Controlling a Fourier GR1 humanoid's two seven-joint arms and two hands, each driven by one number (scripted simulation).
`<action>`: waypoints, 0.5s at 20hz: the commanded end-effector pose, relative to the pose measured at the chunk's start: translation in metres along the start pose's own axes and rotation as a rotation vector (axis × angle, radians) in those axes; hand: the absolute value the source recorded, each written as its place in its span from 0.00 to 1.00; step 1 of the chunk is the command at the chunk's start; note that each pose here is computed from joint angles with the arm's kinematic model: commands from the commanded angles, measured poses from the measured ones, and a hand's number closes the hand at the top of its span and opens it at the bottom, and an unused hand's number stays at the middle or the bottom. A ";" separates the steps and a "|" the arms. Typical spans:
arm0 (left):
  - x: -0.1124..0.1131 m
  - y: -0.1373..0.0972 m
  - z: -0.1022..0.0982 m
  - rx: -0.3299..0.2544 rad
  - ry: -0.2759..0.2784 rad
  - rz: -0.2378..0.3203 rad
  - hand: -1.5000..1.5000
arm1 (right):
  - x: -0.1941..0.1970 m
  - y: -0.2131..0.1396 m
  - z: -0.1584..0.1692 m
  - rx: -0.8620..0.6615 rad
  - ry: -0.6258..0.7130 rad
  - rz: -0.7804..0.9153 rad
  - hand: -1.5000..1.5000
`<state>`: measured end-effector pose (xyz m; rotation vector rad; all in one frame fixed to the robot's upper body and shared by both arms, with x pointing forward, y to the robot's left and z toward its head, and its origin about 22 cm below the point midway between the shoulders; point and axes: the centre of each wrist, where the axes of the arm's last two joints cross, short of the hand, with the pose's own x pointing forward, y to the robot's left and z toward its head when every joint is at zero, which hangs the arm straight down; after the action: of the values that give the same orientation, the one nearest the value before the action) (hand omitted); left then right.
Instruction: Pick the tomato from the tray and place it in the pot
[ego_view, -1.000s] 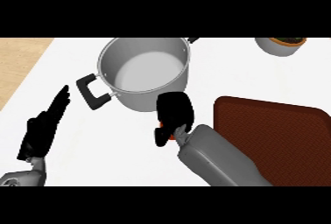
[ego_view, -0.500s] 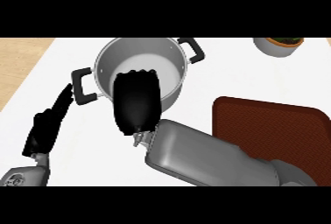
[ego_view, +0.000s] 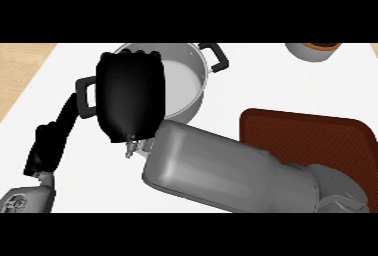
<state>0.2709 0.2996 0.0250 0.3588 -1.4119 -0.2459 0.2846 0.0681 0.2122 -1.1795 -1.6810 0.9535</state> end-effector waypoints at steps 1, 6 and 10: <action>-0.002 -0.002 0.001 -0.005 -0.011 0.001 0.50 | 0.014 -0.012 -0.011 -0.071 0.170 -0.131 1.00; -0.008 0.009 0.002 0.034 -0.011 -0.003 0.50 | 0.003 -0.003 -0.039 -0.101 0.181 -0.161 1.00; 0.006 0.004 0.002 0.059 0.004 0.005 0.50 | -0.008 0.015 -0.051 -0.090 0.170 -0.156 1.00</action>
<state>0.2677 0.3056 0.0266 0.3896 -1.4215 -0.2108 0.3219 0.0722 0.2252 -1.1606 -1.7058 0.8190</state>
